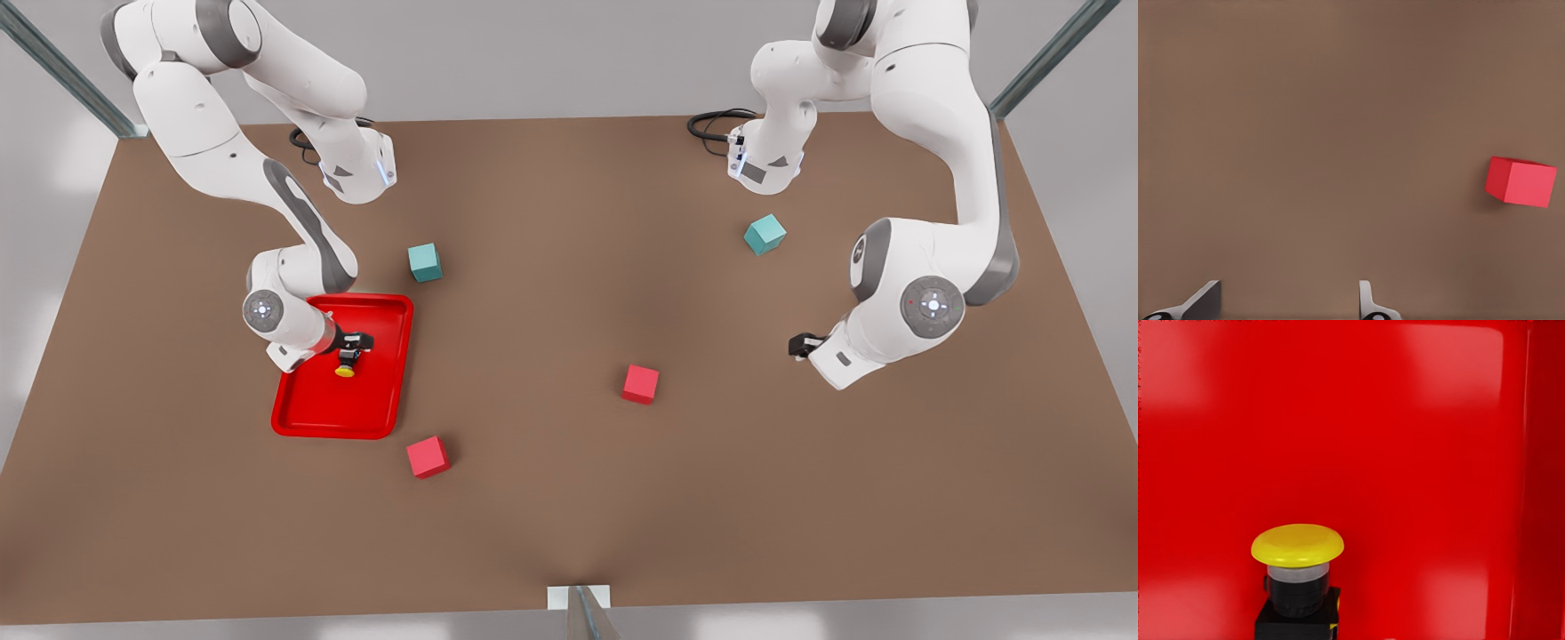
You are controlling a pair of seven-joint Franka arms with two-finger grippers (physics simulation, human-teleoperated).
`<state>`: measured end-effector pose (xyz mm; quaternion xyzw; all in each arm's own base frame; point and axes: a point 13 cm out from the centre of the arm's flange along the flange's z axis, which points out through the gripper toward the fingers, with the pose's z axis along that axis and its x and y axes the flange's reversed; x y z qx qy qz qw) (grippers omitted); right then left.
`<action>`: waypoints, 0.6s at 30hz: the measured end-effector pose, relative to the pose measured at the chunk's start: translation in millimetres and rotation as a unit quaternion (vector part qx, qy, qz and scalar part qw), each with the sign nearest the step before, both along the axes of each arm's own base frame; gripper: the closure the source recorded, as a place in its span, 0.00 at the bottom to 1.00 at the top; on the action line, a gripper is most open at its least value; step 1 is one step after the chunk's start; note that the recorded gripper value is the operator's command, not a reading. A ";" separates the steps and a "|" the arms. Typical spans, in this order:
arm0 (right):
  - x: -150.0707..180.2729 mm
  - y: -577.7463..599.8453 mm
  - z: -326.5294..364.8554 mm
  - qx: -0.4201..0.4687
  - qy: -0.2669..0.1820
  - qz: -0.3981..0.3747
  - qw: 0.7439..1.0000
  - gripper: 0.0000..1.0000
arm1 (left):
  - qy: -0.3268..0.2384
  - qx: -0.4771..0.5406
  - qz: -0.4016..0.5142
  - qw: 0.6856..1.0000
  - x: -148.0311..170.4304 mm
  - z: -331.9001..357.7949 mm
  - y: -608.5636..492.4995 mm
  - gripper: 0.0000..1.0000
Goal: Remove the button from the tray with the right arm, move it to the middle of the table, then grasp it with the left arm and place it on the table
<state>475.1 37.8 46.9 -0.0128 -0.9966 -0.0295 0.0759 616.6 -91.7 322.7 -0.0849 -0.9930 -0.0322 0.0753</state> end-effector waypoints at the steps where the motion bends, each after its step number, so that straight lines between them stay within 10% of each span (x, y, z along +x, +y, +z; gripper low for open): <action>1: 0.4 0.6 -1.3 0.001 -0.001 0.000 1.000 0.00 | -0.001 0.001 0.000 1.000 0.3 0.5 0.3 0.00; 12: 13.0 0.4 -2.8 0.000 -0.014 0.009 1.000 0.01 | -0.001 0.003 -0.002 1.000 0.8 -0.5 -0.9 0.00; 18: 13.5 -1.0 -2.6 -0.003 -0.015 0.012 1.000 0.32 | -0.001 0.003 -0.002 1.000 0.9 -2.6 -1.9 0.00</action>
